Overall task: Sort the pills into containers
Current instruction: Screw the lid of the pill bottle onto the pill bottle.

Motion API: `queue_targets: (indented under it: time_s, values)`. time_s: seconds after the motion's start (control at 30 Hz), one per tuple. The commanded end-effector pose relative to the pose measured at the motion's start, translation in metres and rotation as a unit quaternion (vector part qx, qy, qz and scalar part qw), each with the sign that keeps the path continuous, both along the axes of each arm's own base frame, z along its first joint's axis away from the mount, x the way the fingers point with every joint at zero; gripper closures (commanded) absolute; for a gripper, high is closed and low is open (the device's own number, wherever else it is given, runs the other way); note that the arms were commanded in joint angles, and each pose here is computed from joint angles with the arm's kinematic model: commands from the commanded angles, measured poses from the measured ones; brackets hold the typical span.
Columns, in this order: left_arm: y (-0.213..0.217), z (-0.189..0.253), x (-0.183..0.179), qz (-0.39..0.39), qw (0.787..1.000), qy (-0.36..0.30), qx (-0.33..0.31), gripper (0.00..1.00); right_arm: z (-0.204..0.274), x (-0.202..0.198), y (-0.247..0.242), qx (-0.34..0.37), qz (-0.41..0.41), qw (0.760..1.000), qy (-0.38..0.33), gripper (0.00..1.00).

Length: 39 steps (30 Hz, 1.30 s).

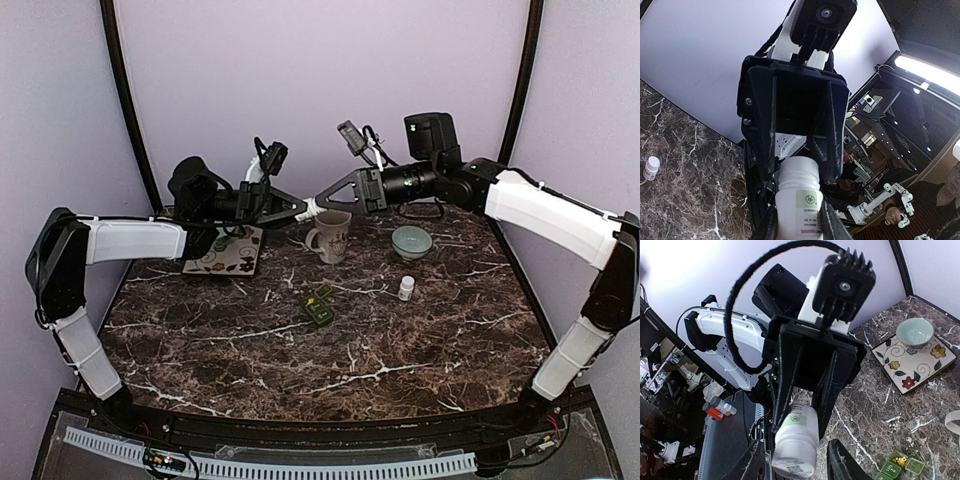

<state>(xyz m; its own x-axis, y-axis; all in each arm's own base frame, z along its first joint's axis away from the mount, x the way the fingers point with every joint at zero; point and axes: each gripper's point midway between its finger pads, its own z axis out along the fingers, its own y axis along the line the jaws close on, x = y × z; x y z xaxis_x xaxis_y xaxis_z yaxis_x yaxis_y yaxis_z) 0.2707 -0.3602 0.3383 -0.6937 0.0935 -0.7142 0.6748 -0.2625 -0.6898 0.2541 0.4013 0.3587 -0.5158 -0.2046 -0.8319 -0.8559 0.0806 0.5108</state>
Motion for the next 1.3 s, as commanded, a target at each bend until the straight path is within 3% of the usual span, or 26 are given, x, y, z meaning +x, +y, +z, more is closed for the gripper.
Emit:
queue_targets:
  time_s: [0.0,0.67,0.83,1.1,1.27]
  values:
    - [0.0053,0.0186,-0.0004,-0.003,0.999,-0.035,-0.018,0.98,0.001,0.0021,0.0041,-0.005,-0.001,1.0,-0.013,0.58]
    - [0.0046,0.0142,0.0018,-0.006,0.999,-0.03,-0.012,0.98,0.0048,0.0052,0.0037,-0.013,-0.01,1.0,-0.025,0.61]
    - [0.0049,0.0153,0.0012,-0.004,0.999,-0.032,-0.013,0.98,0.002,0.0034,0.005,-0.02,-0.009,0.999,-0.025,0.68]
    - [0.0061,0.0165,0.0,-0.002,0.999,-0.033,-0.012,0.98,-0.0005,-0.0002,0.0092,-0.031,-0.007,0.999,-0.025,0.88]
    - [0.0066,0.0187,0.0013,0.012,0.999,-0.046,-0.007,0.98,-0.0003,-0.0014,0.0127,-0.037,-0.01,0.999,-0.026,0.96]
